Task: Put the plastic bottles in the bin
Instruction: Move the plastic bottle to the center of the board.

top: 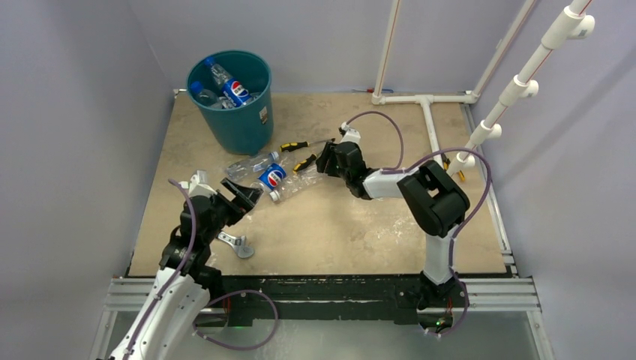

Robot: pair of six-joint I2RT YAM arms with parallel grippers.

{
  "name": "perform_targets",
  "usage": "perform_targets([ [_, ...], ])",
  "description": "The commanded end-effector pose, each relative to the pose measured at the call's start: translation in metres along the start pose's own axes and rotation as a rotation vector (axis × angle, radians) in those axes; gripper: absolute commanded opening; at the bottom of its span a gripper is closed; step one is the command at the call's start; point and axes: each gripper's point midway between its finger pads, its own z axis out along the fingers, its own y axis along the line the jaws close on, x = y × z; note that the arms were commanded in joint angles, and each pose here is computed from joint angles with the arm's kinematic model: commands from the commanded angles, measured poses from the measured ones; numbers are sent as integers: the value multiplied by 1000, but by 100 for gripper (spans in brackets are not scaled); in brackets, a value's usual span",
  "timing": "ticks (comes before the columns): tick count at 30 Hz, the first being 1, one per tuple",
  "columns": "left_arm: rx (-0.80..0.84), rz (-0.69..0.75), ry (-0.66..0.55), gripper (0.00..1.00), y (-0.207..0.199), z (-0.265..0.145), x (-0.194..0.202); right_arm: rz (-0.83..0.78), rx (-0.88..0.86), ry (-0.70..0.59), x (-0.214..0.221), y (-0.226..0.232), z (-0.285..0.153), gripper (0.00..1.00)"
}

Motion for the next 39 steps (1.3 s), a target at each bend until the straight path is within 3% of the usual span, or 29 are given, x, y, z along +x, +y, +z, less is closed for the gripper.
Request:
perform_targets([
  [1, 59, -8, 24, 88, -9, 4, 6, 5, -20, -18, -5, 6, -1, 55],
  [7, 54, -17, 18, 87, -6, 6, 6, 21, -15, -17, 10, -9, -25, 46],
  [16, 18, -32, 40, 87, 5, 13, 13, 22, -85, 22, 45, 12, -71, 41],
  [23, 21, -38, 55, 85, 8, 14, 19, 13, -71, -6, 34, 15, -100, 63],
  [30, 55, -8, 132, 84, 3, 13, 38, -47, -89, 1, 22, 27, -102, 67],
  [39, -17, 46, 229, 85, 23, 10, 78, -136, -164, 113, 45, 35, -100, 73],
])
